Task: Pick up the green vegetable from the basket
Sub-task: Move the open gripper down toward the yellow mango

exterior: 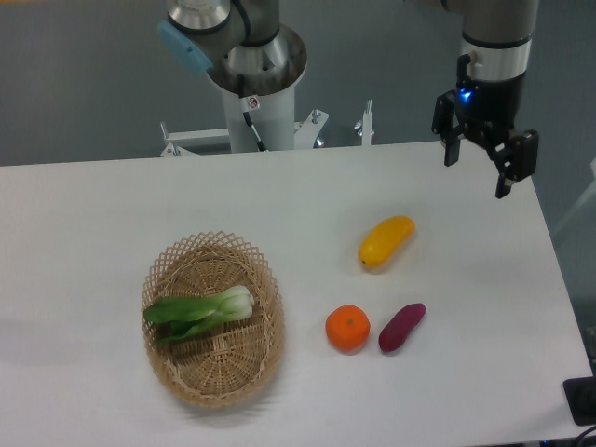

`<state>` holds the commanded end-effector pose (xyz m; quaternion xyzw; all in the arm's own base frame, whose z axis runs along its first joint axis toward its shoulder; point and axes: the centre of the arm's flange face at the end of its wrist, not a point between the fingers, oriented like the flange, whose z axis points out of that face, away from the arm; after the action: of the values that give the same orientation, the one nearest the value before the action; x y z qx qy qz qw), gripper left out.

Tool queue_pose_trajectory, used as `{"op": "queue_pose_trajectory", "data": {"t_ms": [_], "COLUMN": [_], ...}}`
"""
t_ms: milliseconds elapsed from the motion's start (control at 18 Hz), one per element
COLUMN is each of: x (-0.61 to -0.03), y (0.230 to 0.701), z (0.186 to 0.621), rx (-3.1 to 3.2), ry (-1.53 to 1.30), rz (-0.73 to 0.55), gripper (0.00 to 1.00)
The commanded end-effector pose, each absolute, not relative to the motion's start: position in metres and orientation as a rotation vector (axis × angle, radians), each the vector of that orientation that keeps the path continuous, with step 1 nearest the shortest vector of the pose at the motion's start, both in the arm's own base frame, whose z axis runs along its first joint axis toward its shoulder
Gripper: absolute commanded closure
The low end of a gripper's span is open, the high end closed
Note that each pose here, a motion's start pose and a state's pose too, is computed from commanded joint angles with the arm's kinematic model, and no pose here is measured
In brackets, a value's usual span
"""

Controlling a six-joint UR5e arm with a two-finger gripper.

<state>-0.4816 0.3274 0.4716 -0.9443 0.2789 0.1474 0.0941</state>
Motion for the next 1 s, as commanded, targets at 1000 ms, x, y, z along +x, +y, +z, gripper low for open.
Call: {"op": "queue_pose_trajectory", "data": {"t_ms": [1000], "x": [-0.420], "y": [0.371], "z": [0.426], "rx": [-2.773], "ry": [0.438], "rz": [0.412], "gripper": [0.00]}}
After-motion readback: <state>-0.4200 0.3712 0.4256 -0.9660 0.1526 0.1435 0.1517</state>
